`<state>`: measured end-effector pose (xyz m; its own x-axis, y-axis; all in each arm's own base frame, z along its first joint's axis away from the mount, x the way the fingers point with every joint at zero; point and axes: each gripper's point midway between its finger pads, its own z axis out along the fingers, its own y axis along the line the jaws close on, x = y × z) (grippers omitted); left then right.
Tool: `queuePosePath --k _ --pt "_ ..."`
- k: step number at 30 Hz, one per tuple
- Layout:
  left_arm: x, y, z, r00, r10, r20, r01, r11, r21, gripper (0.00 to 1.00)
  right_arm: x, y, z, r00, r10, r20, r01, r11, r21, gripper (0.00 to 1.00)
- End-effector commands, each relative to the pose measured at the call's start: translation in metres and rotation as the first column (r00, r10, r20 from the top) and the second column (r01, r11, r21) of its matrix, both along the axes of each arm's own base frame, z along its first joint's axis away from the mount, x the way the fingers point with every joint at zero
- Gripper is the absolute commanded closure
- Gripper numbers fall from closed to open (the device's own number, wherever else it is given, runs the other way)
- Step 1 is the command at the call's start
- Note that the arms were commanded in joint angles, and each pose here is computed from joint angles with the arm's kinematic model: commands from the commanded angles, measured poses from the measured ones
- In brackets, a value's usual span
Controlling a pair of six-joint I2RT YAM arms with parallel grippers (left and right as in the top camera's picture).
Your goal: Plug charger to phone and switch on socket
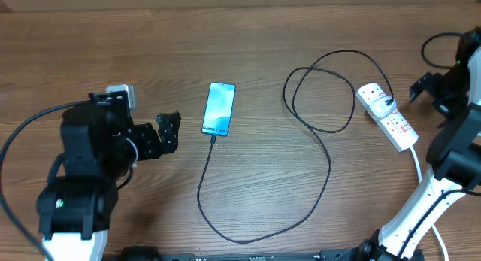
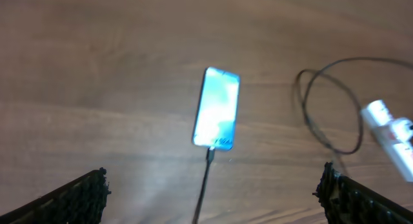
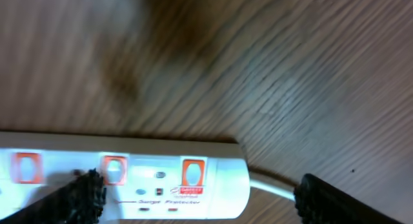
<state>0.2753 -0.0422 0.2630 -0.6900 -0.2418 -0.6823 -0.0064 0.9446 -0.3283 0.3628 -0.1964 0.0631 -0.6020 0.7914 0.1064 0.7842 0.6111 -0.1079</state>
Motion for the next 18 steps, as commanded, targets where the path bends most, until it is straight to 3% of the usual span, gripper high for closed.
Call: queuePosePath --k 1,13,18 --pt "0.004 0.004 -0.013 0.998 0.038 -0.042 -0.038 0.999 0.001 0.0 -0.003 0.015 -0.021 0.995 0.096 0.005 -0.096 0.992 0.084 0.11" --pt "0.021 0.002 -0.054 0.98 0.036 -0.195 -0.035 0.999 0.008 0.0 -0.004 0.026 -0.045 0.992 0.123 0.033 -0.127 0.982 0.142 0.11" --pt "0.013 -0.008 -0.061 0.969 -0.01 -0.246 0.001 0.999 -0.038 0.0 -0.001 0.036 -0.044 0.986 0.155 0.068 -0.165 0.967 0.196 0.11"
